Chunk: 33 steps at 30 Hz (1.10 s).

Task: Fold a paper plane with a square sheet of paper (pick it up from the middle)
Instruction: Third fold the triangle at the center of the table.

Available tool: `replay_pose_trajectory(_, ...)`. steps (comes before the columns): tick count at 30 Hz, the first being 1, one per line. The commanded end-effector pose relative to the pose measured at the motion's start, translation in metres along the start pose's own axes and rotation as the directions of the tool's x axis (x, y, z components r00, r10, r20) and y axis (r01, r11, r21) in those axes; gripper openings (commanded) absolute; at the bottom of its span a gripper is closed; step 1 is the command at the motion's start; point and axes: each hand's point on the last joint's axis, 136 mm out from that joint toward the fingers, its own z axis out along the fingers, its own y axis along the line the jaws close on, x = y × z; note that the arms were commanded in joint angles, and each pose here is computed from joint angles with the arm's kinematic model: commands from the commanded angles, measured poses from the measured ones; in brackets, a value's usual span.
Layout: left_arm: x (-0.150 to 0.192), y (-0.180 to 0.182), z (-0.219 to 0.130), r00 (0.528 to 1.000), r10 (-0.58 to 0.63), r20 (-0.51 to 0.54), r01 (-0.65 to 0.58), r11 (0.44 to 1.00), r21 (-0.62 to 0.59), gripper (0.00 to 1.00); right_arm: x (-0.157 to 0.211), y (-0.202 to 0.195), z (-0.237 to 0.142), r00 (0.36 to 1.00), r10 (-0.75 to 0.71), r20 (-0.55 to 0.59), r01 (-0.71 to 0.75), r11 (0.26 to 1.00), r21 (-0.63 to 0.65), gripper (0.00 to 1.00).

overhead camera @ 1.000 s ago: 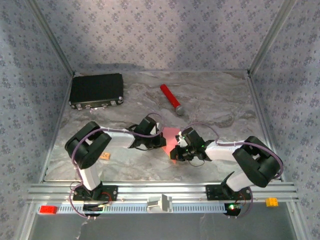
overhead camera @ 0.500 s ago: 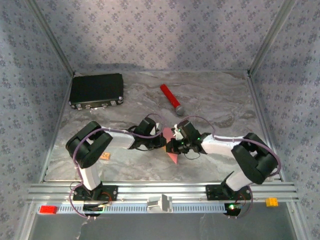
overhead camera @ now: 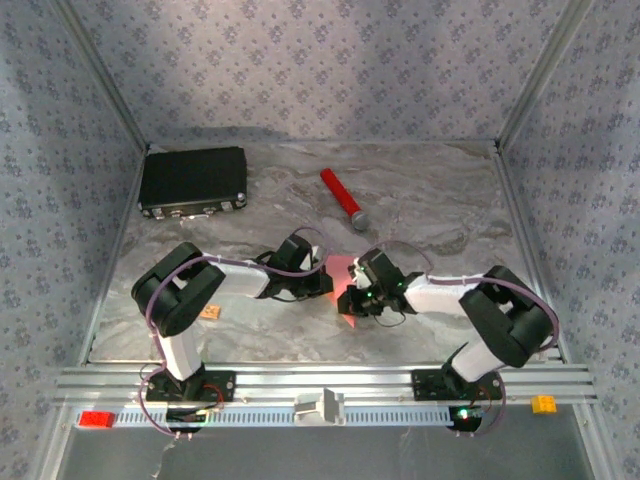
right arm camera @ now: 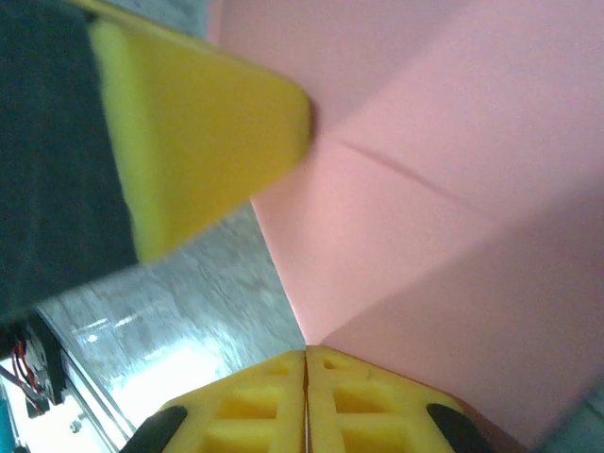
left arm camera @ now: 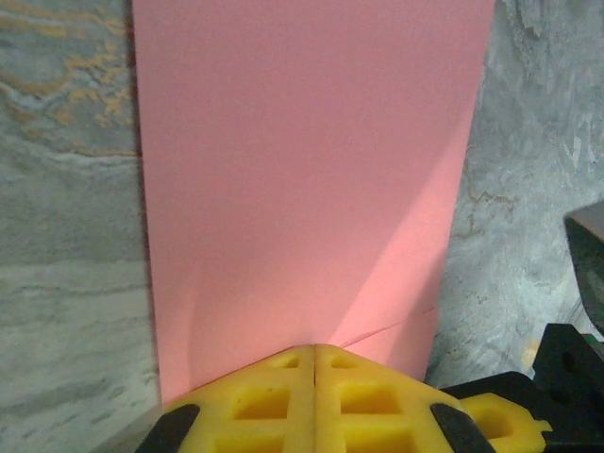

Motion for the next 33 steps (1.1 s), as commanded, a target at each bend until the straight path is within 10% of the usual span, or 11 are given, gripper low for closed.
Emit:
replay_pose_trajectory(1, 0.02, 0.04, 0.005, 0.998, -0.055, -0.044, 0.049, 0.991, -0.126, 0.0, 0.024, -0.022, -0.008, 0.999, 0.024, -0.044, -0.021, 0.997, 0.073, 0.1)
replay_pose_trajectory(11, 0.02, 0.041, 0.005, 0.997, -0.061, -0.04, 0.056, 0.99, -0.126, 0.0, 0.054, -0.038, -0.023, 0.997, 0.066, -0.043, -0.062, 0.995, 0.08, 0.11)
replay_pose_trajectory(23, 0.018, 0.033, 0.003, 0.998, -0.048, -0.032, 0.044, 0.995, -0.093, 0.0, -0.002, 0.024, -0.016, 1.0, -0.012, 0.024, 0.013, 0.999, -0.043, 0.09)
replay_pose_trajectory(33, 0.017, 0.037, 0.004, 0.998, -0.056, -0.024, 0.054, 0.993, -0.105, 0.0, 0.047, -0.028, -0.002, 0.995, 0.065, -0.074, -0.061, 0.997, 0.05, 0.09)
